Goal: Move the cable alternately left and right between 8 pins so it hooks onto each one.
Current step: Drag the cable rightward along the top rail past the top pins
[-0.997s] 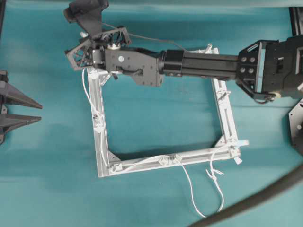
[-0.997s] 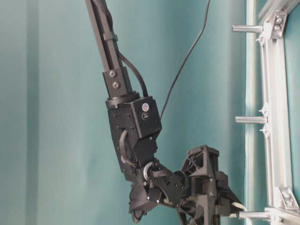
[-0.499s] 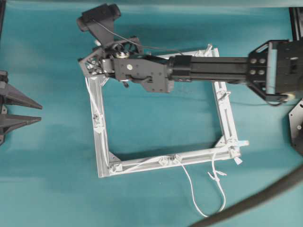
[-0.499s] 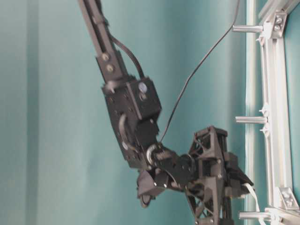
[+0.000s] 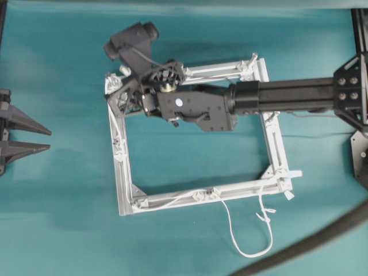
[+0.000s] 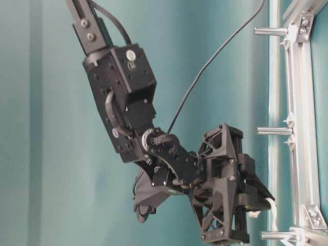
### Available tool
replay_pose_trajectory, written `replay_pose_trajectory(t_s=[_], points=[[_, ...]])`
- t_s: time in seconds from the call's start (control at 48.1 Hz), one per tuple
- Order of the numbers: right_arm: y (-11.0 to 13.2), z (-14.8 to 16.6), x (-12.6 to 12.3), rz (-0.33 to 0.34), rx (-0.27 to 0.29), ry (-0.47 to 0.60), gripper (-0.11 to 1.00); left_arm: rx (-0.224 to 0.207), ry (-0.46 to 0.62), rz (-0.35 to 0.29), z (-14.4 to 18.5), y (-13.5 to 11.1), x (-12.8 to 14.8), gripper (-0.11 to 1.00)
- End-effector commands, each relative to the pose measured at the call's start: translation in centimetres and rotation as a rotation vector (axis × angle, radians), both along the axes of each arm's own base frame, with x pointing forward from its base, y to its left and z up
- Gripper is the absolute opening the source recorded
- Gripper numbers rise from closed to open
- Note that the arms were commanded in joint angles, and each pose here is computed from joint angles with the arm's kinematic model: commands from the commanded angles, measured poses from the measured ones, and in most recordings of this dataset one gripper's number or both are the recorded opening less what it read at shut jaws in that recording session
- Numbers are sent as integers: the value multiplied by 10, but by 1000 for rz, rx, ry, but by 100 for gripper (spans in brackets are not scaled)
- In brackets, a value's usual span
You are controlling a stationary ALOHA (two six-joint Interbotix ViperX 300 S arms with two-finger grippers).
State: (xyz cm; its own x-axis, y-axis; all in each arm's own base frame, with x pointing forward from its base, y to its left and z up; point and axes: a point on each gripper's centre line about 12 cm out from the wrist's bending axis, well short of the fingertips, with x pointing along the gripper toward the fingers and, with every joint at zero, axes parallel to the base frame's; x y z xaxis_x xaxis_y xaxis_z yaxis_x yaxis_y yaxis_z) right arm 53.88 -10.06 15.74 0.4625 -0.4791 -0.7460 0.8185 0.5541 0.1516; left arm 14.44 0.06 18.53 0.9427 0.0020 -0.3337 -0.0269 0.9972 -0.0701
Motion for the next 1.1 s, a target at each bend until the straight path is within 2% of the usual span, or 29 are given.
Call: replay_pose_trajectory(t_s=[0.0,0.166,0.416,0.519,0.665,0.831,0.935,1.08], points=[[9,36,3,50,-1,-103,9,-6,-9,1,4,0,2,50],[17,37,4,120,19,-167,9,-6,-11,-1,5,0,2,50],[25,37,-7,186,40,-207,9,-4,-11,-1,5,0,2,50],[31,40,-8,256,40,-257,9,-4,-11,0,5,0,2,50],[32,44,-14,354,6,-295,9,-4,-11,0,5,0,2,50],[25,36,-25,388,-5,-289,9,-4,-11,0,5,0,2,50],[17,28,-30,368,-2,-268,9,-4,-11,0,5,0,2,50],[20,29,-40,369,-2,-251,9,-4,-11,-1,5,0,2,50]])
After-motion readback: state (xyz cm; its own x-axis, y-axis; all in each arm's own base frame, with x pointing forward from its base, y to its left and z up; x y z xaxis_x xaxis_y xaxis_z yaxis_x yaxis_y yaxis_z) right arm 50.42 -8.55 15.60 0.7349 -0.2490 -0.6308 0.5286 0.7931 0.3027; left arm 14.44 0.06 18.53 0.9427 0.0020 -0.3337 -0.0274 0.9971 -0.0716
